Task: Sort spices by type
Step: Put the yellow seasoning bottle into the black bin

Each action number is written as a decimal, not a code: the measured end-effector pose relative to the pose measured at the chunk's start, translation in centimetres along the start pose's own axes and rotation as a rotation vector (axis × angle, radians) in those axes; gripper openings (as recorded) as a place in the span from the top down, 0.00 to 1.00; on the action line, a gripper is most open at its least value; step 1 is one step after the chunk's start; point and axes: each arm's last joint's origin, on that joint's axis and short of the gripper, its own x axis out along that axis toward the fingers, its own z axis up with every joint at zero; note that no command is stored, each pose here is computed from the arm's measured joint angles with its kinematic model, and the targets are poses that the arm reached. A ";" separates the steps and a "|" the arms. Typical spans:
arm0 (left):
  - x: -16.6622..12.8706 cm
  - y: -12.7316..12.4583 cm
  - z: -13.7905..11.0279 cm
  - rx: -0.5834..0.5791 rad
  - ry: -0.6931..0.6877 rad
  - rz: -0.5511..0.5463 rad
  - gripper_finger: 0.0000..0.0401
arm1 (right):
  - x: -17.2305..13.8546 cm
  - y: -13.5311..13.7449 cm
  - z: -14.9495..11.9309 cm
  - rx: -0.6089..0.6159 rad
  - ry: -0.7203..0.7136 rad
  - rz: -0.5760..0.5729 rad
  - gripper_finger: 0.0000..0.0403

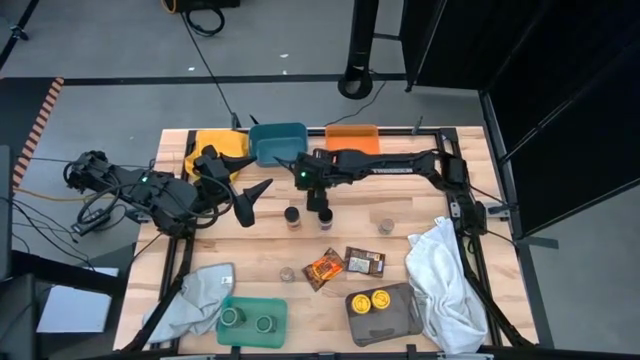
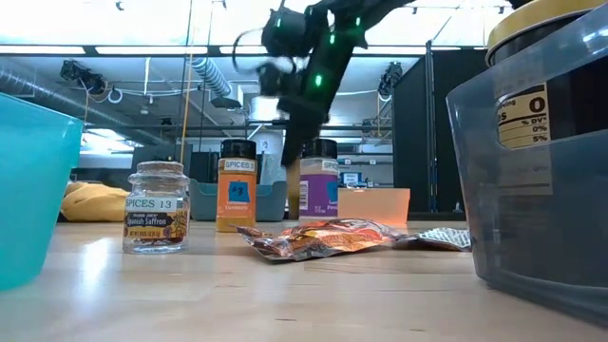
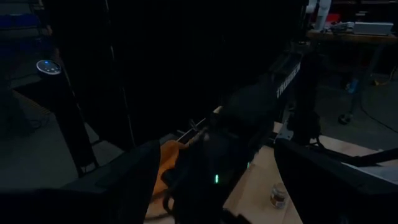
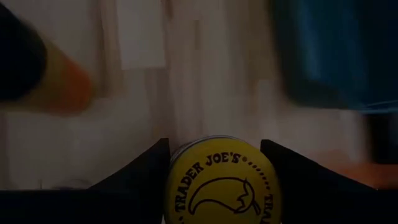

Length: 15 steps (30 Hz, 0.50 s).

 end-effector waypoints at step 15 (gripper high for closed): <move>0.0 0.0 0.0 0.002 0.002 0.000 0.20 | -21.4 2.1 -2.7 -0.023 -0.041 0.043 0.43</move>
